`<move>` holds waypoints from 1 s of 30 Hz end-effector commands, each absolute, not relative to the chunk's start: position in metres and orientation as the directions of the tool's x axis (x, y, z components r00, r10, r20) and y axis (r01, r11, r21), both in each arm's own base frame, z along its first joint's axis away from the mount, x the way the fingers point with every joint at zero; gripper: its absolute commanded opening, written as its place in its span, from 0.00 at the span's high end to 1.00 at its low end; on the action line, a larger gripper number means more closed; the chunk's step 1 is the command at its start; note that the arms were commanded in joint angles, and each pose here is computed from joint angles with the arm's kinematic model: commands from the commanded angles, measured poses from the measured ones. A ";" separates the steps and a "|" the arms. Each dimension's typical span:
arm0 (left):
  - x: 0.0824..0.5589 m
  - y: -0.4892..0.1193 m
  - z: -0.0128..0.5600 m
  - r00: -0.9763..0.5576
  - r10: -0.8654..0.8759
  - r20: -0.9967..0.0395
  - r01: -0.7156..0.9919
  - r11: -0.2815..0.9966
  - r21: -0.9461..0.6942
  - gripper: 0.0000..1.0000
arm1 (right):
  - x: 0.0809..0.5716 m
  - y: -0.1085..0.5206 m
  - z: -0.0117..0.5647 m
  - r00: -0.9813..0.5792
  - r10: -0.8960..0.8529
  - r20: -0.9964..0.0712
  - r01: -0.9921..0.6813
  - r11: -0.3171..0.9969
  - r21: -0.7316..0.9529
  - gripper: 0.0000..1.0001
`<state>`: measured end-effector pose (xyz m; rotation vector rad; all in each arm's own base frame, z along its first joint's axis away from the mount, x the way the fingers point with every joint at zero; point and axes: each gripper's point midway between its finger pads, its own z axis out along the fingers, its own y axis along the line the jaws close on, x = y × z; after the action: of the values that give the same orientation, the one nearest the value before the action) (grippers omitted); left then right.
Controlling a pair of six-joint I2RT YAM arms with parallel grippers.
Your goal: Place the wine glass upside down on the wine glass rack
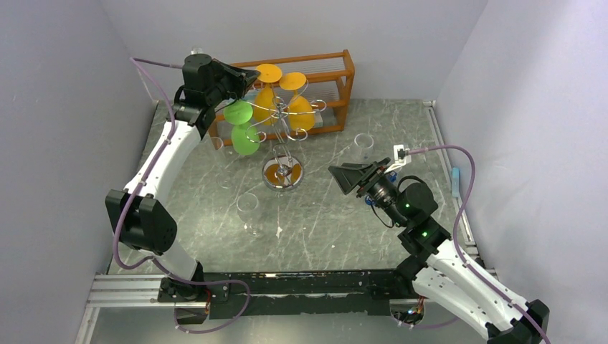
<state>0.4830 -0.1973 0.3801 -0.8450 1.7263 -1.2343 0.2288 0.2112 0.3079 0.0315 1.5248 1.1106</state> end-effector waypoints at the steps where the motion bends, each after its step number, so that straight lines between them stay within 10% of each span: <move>1: 0.482 -0.180 0.401 -0.371 -0.890 -0.265 -0.034 0.298 -0.954 0.95 | 0.229 0.208 0.302 -0.312 0.579 -0.753 -0.523 0.557 0.645 0.25; 12: 0.475 -0.162 0.400 -0.346 -0.896 -0.278 -0.059 0.316 -0.947 0.95 | 0.229 0.210 0.300 -0.321 0.582 -0.748 -0.523 0.550 0.652 0.25; 30: 0.454 -0.130 0.392 -0.275 -0.889 -0.367 -0.127 0.412 -0.902 0.66 | 0.226 0.207 0.297 -0.328 0.591 -0.737 -0.511 0.545 0.665 0.25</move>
<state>0.4652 -0.1500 0.3892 -0.8967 1.7044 -1.0685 0.2262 0.2094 0.3041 0.0496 1.5322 1.1230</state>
